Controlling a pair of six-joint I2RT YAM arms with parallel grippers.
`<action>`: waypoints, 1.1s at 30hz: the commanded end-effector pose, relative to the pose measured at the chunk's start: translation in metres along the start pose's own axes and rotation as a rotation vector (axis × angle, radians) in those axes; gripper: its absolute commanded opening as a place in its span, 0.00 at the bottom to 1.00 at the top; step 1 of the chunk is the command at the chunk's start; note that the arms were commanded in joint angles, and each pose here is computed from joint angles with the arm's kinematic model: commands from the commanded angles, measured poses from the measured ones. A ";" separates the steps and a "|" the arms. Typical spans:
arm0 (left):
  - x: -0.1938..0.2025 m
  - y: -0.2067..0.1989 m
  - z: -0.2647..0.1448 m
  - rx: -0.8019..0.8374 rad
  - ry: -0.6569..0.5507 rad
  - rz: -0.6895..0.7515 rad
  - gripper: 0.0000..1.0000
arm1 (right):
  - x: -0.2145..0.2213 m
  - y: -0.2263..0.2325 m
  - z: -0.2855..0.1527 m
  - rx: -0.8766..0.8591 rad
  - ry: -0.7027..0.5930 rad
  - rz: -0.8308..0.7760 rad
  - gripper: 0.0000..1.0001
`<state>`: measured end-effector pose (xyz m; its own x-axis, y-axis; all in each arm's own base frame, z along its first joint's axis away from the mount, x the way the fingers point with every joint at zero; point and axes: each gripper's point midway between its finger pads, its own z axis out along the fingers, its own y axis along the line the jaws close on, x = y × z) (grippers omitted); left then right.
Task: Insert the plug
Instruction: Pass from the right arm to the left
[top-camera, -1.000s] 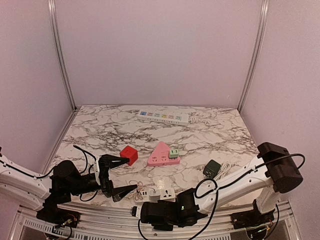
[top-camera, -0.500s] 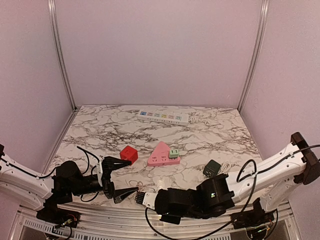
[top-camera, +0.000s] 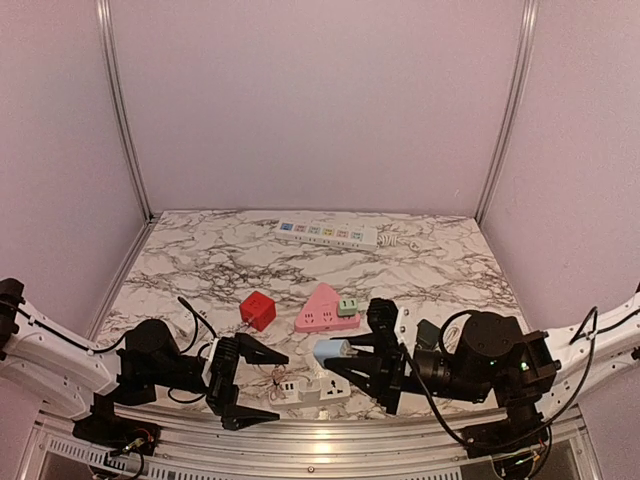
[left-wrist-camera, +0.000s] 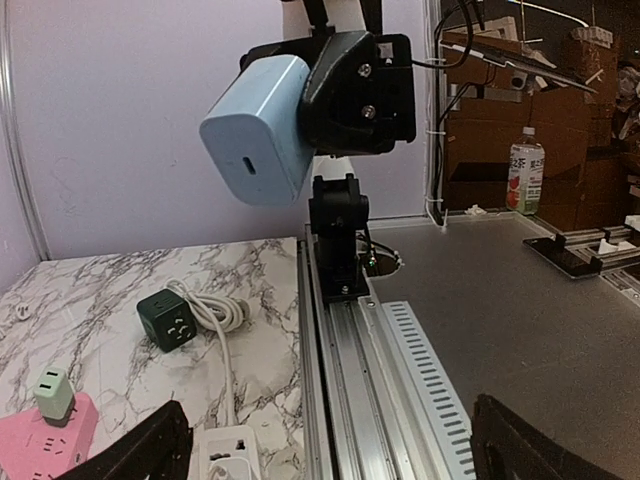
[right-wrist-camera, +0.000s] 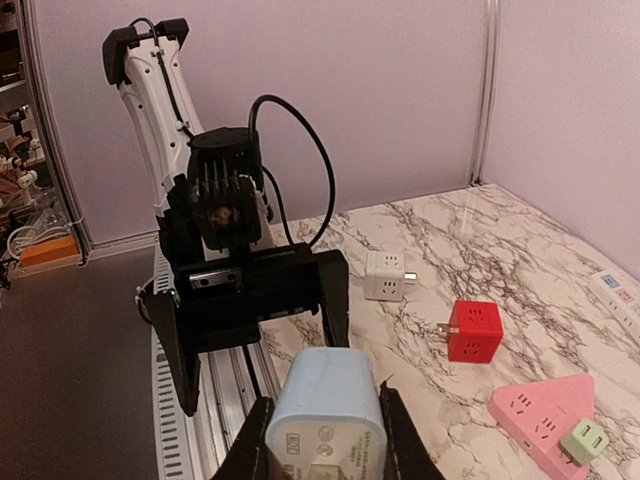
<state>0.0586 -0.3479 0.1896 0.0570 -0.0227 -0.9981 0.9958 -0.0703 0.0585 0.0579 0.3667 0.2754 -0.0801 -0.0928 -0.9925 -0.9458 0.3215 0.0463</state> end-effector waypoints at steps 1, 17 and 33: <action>-0.023 -0.020 0.010 0.164 -0.068 -0.041 0.99 | -0.024 0.022 0.021 -0.094 -0.114 -0.027 0.00; -0.029 -0.014 0.007 0.125 -0.095 -0.067 0.88 | -0.019 0.046 0.051 -0.238 -0.244 -0.073 0.00; -0.038 -0.007 -0.005 0.055 -0.136 -0.029 0.65 | -0.003 0.041 0.057 -0.237 -0.273 0.012 0.00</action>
<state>0.0481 -0.3447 0.2198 -0.0077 -0.1173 -0.9931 0.9906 -0.1366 0.0085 0.0350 0.4358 0.2617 -0.0105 0.1052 -0.9944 -0.9953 0.0942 0.0204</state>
